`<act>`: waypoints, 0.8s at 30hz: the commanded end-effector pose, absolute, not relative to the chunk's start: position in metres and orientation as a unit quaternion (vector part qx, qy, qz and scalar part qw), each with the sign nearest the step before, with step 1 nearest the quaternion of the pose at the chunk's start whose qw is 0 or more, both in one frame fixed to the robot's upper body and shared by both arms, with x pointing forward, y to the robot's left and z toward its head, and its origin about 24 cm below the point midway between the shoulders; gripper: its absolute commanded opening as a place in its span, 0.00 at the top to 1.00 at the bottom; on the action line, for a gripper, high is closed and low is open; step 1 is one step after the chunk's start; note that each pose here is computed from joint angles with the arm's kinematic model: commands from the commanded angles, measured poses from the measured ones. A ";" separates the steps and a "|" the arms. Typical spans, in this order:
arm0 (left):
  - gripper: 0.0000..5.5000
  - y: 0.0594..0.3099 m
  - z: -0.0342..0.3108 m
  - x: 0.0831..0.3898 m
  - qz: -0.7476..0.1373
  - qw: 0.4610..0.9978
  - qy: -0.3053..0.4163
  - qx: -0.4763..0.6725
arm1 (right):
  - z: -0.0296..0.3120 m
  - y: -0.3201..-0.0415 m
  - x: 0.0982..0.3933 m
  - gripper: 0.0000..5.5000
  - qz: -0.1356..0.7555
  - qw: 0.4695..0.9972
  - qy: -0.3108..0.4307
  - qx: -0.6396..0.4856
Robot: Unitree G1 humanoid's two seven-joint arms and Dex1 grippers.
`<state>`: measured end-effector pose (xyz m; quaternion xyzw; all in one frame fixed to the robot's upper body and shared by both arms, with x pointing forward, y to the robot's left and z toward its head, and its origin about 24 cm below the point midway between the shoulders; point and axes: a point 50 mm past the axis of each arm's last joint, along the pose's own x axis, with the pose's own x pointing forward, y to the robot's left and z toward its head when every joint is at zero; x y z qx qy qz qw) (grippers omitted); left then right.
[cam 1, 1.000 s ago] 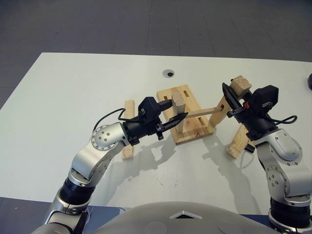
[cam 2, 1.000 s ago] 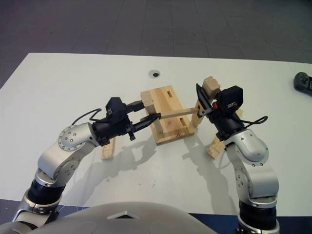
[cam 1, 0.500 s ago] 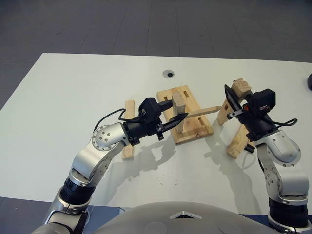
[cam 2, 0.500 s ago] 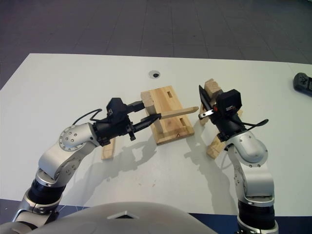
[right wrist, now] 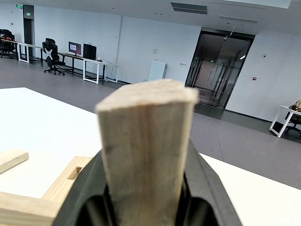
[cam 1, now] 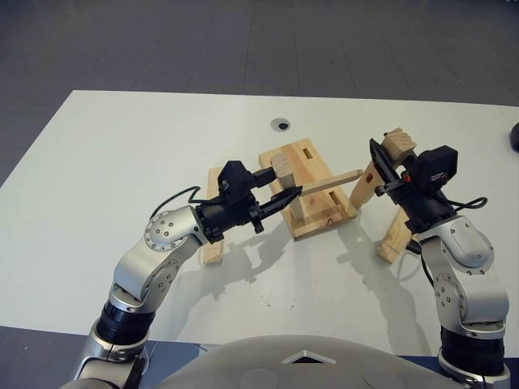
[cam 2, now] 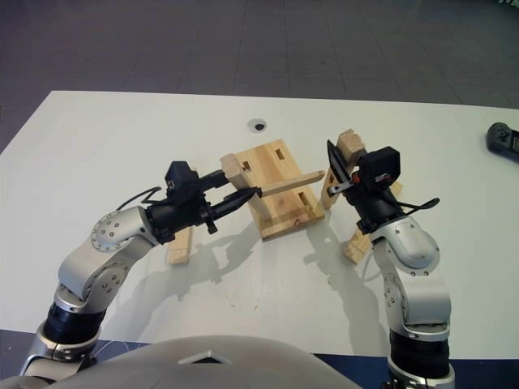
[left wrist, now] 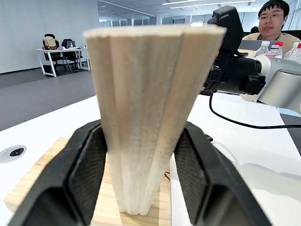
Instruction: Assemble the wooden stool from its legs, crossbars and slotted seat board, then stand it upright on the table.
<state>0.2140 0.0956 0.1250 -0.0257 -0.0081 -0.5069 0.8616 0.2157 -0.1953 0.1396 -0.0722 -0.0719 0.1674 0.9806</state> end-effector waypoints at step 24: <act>0.62 0.099 0.068 0.204 -0.490 0.862 0.131 0.002 | 0.135 -0.178 0.217 0.81 0.189 0.978 -0.064 -0.059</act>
